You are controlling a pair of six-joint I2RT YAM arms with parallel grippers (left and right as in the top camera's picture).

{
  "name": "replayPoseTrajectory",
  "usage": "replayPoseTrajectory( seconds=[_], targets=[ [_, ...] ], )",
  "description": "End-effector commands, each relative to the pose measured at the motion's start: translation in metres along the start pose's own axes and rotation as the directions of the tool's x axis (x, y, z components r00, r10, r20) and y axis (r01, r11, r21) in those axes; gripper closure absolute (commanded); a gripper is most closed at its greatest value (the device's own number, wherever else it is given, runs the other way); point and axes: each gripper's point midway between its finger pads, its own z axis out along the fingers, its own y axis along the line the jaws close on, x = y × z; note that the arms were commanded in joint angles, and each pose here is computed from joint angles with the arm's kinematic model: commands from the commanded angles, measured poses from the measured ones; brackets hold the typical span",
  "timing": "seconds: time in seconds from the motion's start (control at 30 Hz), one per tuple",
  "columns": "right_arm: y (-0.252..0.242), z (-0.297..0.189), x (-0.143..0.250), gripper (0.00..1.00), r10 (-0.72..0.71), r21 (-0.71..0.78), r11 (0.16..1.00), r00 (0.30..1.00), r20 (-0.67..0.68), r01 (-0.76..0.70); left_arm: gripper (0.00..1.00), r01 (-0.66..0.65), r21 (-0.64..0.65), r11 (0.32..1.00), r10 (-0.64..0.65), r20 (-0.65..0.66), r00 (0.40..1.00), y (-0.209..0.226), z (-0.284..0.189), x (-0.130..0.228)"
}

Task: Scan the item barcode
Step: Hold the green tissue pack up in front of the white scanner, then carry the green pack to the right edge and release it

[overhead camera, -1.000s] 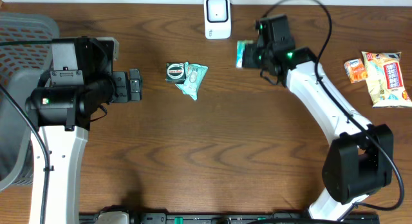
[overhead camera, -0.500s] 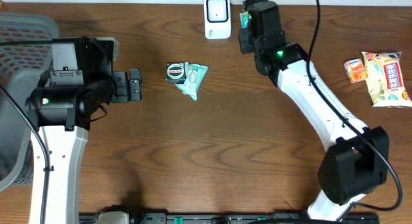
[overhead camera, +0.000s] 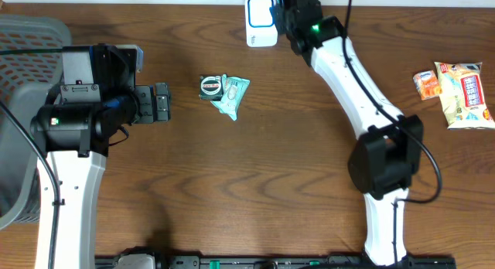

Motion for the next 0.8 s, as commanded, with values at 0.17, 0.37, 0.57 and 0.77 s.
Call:
replayPoseTrajectory(
  seconds=[0.17, 0.37, 0.57, 0.77],
  targets=[
    [0.017, 0.037, -0.009, 0.99, -0.342, 0.122, 0.934, 0.939, 0.024, 0.337, 0.02, -0.006, -0.01, 1.0, 0.006, 0.003, 1.0, 0.003, -0.001, -0.002],
    [0.051, 0.046, -0.022, 0.99, -0.509, 0.157, 0.856, 0.856, 0.094, 0.492, 0.02, -0.006, -0.01, 1.0, 0.006, 0.003, 1.0, 0.003, -0.001, -0.002],
    [0.078, 0.058, -0.01, 0.99, -0.688, 0.143, 0.724, 0.721, 0.08, 0.675, 0.02, -0.006, -0.01, 1.0, 0.006, 0.003, 1.0, 0.003, -0.001, -0.002],
    [0.076, 0.066, 0.003, 0.99, -0.697, 0.146, 0.713, 0.717, 0.031, 0.686, 0.02, -0.006, -0.01, 1.0, 0.006, 0.003, 1.0, 0.003, -0.001, -0.002]
  ],
)
